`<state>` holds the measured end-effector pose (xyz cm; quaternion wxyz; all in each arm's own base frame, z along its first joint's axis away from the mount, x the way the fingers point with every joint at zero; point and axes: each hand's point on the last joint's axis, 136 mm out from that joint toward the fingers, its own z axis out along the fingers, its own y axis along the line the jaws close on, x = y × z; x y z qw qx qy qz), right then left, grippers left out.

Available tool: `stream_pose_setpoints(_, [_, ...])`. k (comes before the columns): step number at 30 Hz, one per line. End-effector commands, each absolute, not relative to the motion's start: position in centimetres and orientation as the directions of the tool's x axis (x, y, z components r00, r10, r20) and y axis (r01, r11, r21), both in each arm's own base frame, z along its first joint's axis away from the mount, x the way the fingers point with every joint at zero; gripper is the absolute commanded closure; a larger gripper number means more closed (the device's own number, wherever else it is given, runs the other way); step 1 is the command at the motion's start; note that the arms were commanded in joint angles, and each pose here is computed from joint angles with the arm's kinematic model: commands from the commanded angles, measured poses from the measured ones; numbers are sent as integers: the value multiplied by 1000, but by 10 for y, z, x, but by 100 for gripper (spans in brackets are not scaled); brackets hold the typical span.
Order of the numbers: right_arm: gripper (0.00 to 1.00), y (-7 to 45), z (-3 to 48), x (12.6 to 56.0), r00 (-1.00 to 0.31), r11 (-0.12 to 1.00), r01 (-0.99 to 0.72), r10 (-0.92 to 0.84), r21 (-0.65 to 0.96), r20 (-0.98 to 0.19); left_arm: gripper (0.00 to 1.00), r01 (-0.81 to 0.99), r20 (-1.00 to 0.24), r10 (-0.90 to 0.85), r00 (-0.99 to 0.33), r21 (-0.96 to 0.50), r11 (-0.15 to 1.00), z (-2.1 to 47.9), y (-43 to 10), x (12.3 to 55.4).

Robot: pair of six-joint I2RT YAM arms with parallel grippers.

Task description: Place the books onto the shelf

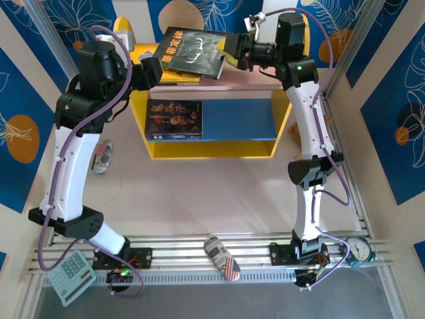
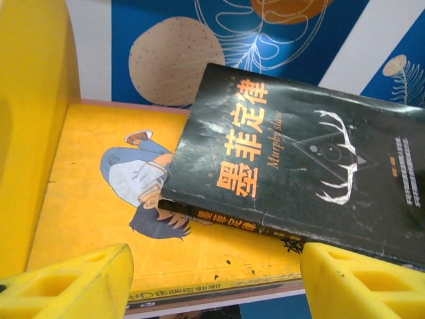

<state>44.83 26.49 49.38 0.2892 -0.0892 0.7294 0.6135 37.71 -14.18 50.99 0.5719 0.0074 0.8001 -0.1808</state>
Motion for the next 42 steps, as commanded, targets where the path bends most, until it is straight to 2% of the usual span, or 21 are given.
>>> stream_pose_setpoints(1, [52, 259, 494, 462, -808, 219, -493, 241, 842, -537, 32, 253, -911, -215, -352, -314, 915, 517, -144, 371])
stream_pose_setpoints(5, [66, 258, 490, 466, -815, 204, -497, 227, 844, -534, 32, 256, -912, -200, -358, -302, 918, 515, -144, 369])
stream_pose_setpoints(11, [77, 261, 489, 458, -819, 164, -524, 173, 836, -547, 31, 267, -911, -186, -367, -295, 918, 513, -145, 368])
stream_pose_setpoints(19, [80, 270, 491, 450, -817, 139, -544, 138, 828, -560, 31, 253, -907, -184, -378, -293, 922, 508, -142, 371])
stream_pose_setpoints(31, [77, 295, 485, 456, -833, 91, -532, 125, 842, -540, 30, 240, -897, -169, -408, -284, 928, 497, -138, 376])
stream_pose_setpoints(38, [58, 289, 483, 462, -829, 139, -519, 160, 844, -536, 30, 223, -893, -177, -413, -288, 931, 494, -134, 378])
stream_pose_setpoints(42, [48, 269, 484, 468, -807, 207, -515, 210, 832, -552, 30, 223, -894, -182, -410, -292, 930, 496, -132, 378])
